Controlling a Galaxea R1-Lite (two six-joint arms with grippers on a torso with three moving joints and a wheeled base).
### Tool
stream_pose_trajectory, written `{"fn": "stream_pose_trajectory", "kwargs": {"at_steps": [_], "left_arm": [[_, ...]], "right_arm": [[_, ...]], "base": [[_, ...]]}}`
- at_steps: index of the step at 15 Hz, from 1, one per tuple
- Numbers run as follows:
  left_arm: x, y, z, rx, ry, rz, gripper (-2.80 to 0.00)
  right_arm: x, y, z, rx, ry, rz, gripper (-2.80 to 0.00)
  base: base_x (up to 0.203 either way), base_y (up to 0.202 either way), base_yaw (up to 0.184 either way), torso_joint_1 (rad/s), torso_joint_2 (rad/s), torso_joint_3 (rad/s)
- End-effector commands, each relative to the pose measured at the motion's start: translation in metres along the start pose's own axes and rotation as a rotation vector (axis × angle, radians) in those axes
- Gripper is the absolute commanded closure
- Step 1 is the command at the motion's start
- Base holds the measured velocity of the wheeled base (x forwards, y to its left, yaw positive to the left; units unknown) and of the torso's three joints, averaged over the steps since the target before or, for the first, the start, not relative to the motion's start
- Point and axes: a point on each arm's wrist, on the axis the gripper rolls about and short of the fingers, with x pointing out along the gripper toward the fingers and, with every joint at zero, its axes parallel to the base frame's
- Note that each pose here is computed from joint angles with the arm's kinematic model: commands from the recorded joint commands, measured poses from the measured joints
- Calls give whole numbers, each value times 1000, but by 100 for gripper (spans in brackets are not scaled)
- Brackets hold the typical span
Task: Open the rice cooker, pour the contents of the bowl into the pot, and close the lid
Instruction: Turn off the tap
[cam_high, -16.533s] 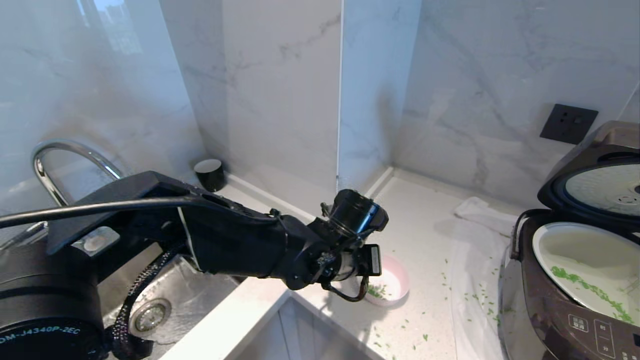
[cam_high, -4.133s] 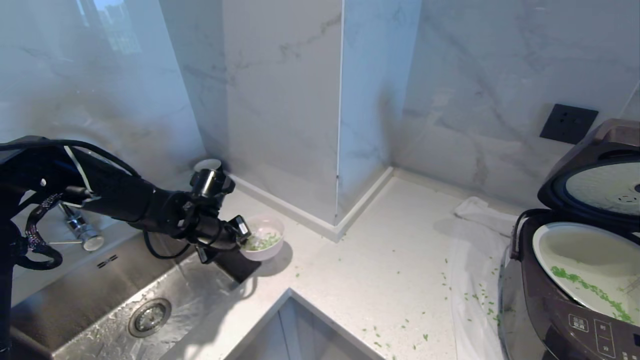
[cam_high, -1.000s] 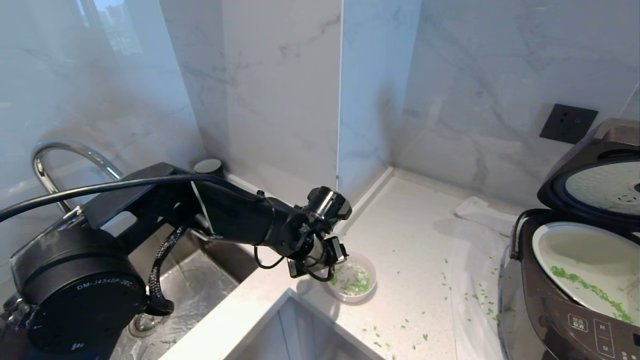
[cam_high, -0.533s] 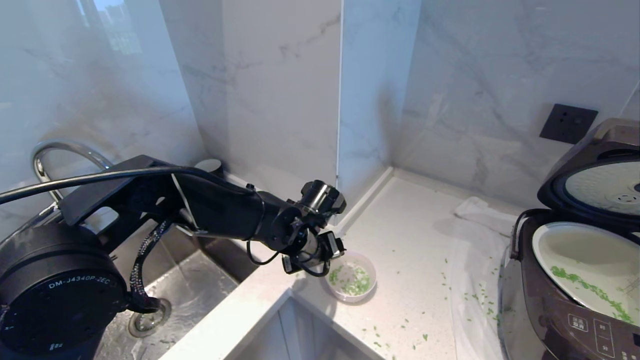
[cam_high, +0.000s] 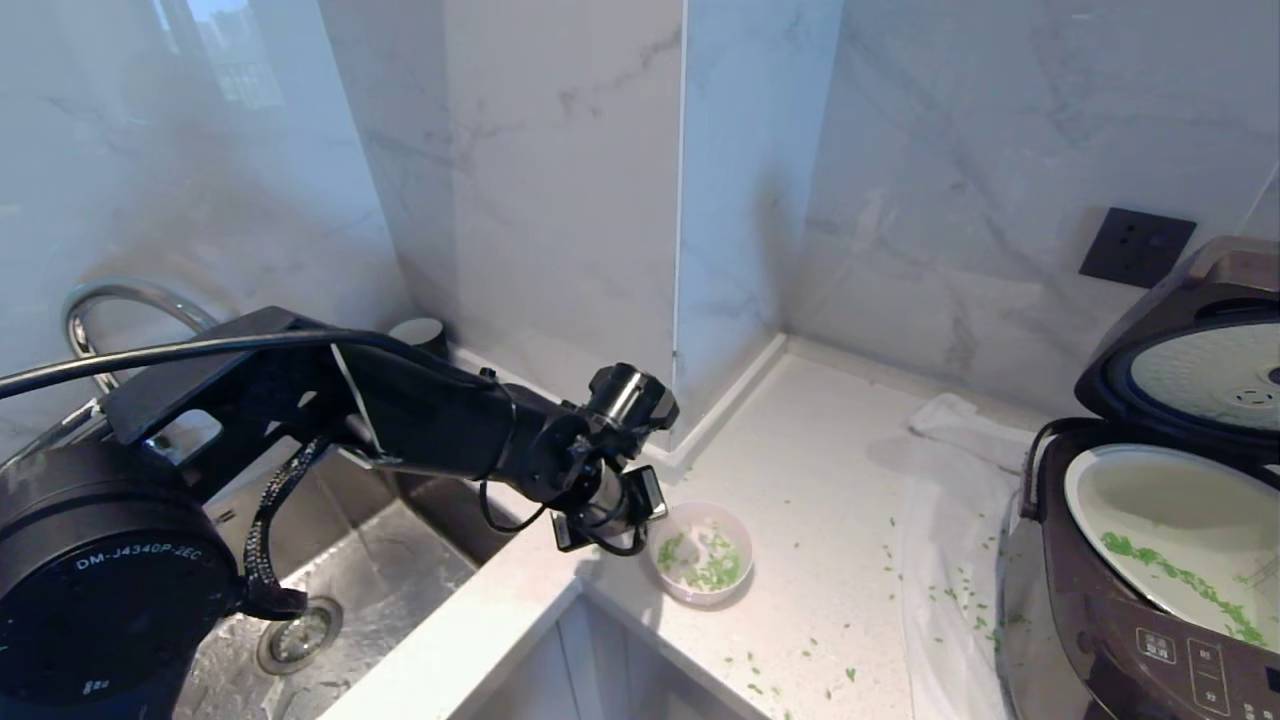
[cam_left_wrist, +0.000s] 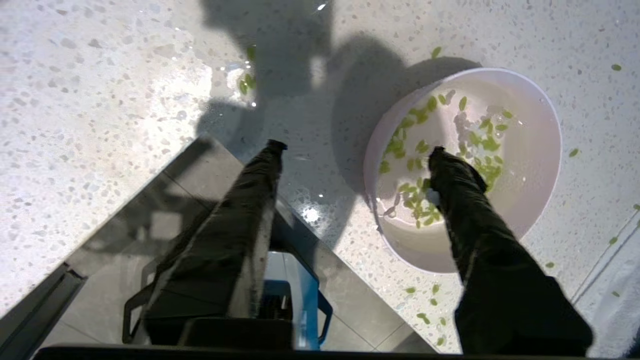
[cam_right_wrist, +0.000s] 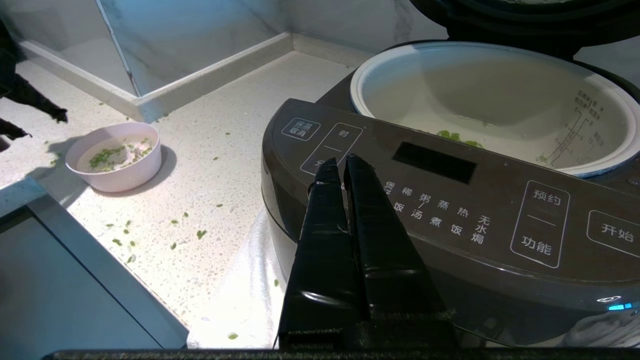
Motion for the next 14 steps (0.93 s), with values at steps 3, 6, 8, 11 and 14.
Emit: {"fn": "stream_pose_trajectory", "kwargs": {"at_steps": [3,6,8,11,14], "left_arm": [[-7,10,8,-27,-10,6,0],[-9,17,11,-39,-10,17,0],[-9,20,10,-43,-6,25,0],[-13,23,14,-52,-13,27,0],[-19,42,21,-86,-18,55,0]], "right_arm": [[0,0,0,0,0,1,0],[0,0,0,-1,0,1,0],[0,0,0,-1,0,1,0],[0,0,0,1,0,1,0],[0,0,0,0,0,1,0]], "base": [[0,0,0,0,0,0],[0,0,0,0,0,0],[0,0,0,0,0,0],[0,0,0,0,0,0],[0,0,0,0,0,0]]}}
